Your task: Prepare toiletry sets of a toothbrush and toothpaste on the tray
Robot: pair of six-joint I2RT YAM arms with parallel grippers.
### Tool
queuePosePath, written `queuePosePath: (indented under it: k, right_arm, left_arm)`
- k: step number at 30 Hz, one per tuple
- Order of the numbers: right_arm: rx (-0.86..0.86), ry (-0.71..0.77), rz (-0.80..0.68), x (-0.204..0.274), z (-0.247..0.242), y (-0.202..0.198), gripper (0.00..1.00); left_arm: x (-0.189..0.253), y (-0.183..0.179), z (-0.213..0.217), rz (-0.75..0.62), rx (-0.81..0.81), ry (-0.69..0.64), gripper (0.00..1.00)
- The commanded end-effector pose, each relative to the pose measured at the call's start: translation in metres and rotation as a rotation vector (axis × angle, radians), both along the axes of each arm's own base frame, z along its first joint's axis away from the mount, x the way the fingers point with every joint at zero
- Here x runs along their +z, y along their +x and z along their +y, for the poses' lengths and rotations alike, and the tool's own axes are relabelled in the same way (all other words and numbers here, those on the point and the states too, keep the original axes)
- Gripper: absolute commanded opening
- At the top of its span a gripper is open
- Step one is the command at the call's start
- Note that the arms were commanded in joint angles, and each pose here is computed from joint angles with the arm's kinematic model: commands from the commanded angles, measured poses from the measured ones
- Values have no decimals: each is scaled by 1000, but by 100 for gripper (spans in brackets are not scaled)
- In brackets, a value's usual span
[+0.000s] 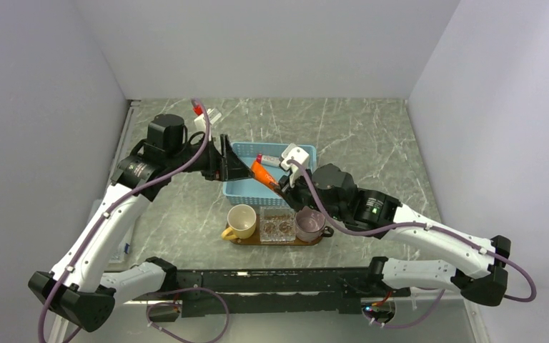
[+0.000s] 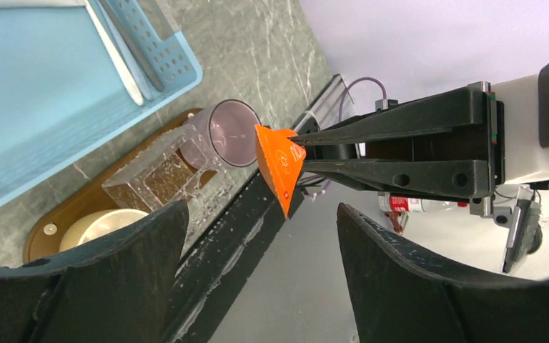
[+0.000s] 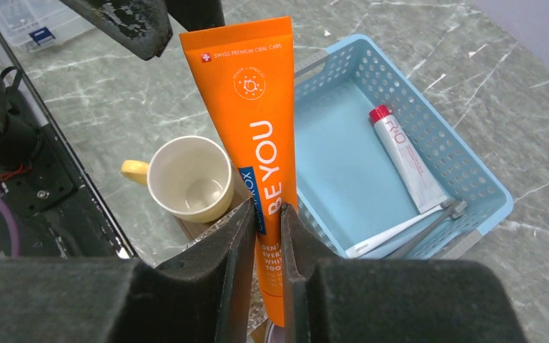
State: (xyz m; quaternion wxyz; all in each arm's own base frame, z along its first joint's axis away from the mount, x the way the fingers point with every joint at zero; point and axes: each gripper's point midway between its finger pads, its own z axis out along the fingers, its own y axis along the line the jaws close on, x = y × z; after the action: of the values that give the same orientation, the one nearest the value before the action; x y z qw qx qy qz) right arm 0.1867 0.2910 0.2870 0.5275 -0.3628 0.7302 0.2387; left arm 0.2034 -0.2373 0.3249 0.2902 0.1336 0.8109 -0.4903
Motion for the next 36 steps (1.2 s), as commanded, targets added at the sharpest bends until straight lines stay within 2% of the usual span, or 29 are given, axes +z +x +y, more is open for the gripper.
queuePosePath:
  k: [1,11,30,36]
  right_arm:
    - [-26,53,-38,23,3,-4,19]
    - [-13,25,-79,24,16,-18,19]
    - [-66,-19,-191,35,26,-22,19]
    - [-92,-47,-222,35,29,-23,20]
  left_arm:
    - [19,-15,-1,-18,-70,-36,79]
    - [11,-21,-1,19,-104,-19,59]
    - [-2,-28,-4,65,-163,-15,37]
    - [-5,-30,-4,72,-176,-19,27]
